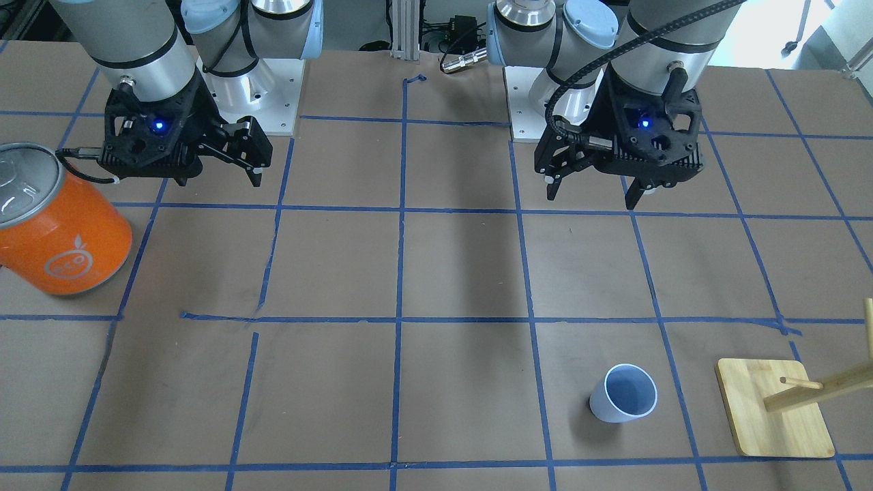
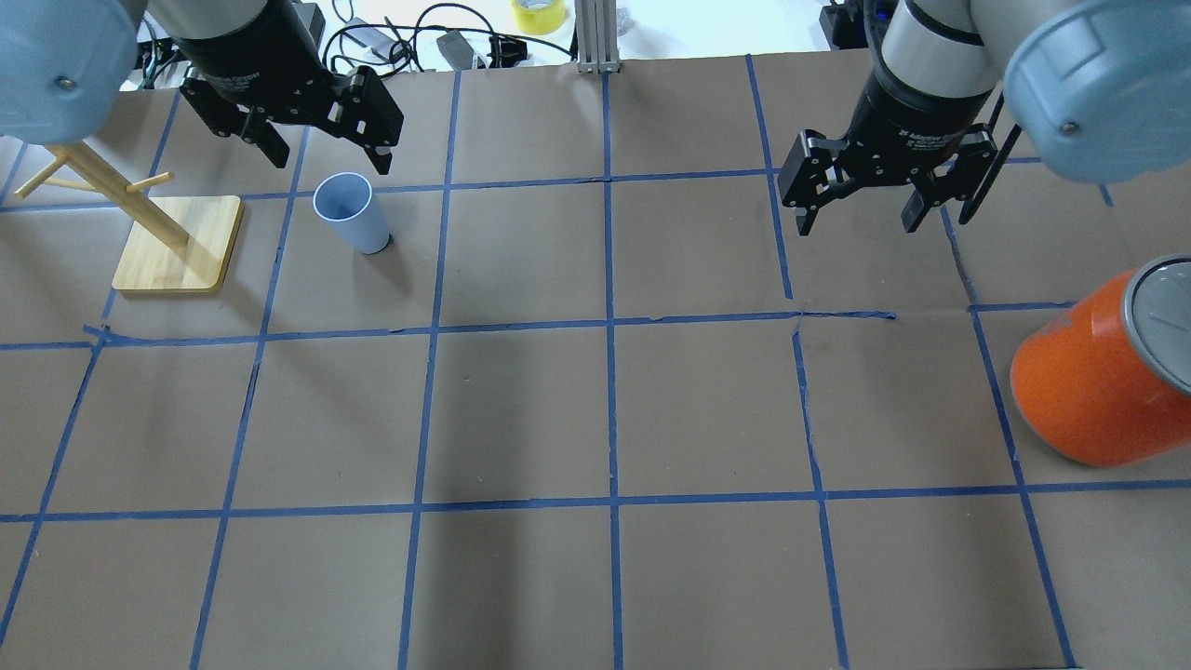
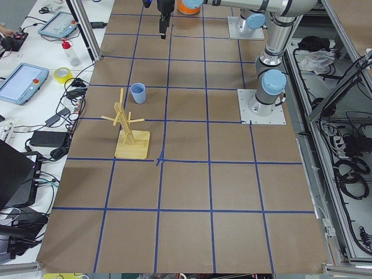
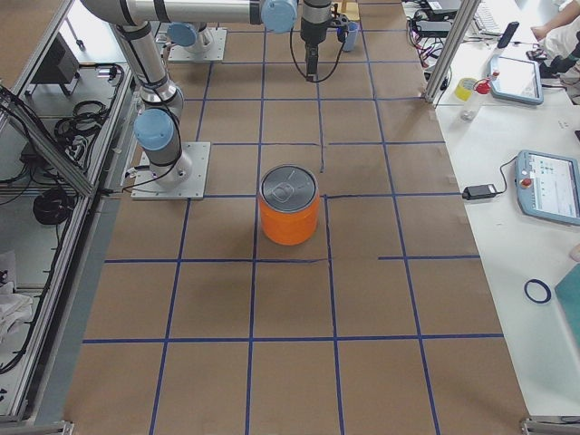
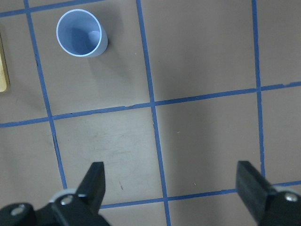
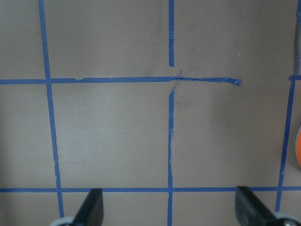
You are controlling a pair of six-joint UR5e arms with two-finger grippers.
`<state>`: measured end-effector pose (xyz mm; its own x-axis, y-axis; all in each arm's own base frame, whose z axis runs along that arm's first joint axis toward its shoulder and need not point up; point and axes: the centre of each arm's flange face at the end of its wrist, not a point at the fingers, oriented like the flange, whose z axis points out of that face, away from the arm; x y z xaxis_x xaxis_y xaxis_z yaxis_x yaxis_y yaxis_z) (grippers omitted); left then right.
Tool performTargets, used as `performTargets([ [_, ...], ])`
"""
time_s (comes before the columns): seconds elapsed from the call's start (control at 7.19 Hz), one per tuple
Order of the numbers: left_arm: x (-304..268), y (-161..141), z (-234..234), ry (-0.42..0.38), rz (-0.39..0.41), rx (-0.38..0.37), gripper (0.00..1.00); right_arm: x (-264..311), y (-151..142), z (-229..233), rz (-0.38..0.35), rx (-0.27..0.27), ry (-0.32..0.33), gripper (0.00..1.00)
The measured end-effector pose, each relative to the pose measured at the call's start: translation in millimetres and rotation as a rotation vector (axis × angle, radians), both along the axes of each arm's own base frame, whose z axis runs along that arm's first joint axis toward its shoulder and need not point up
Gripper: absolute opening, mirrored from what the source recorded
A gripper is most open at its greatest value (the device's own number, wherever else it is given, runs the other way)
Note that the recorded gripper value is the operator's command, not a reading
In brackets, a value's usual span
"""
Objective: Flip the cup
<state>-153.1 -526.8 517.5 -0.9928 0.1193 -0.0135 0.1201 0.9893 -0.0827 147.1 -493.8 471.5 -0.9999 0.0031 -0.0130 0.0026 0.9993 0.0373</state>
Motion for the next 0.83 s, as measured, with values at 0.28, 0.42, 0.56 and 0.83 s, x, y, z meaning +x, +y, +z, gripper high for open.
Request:
performTargets([
  [0.28,0.1,4.3,-1.7,0.0,0.0,0.004,1.0,0.0,0.0,0.0,0.0,0.0,0.0,1.0],
  [0.42,0.2,5.4,-2.0,0.0,0.0,0.005,1.0,0.0,0.0,-0.1,-0.001,0.0,0.0,1.0],
  [0.56,0.3,6.3,-2.3,-0.001,0.0,0.005,1.0,0.0,0.1,-0.2,-0.001,0.001,0.0,1.0],
  [0.83,0.5,8.1,-1.9,-0.002,0.0,0.005,1.0,0.1,0.2,-0.4,-0.002,0.001,-0.001,1.0],
])
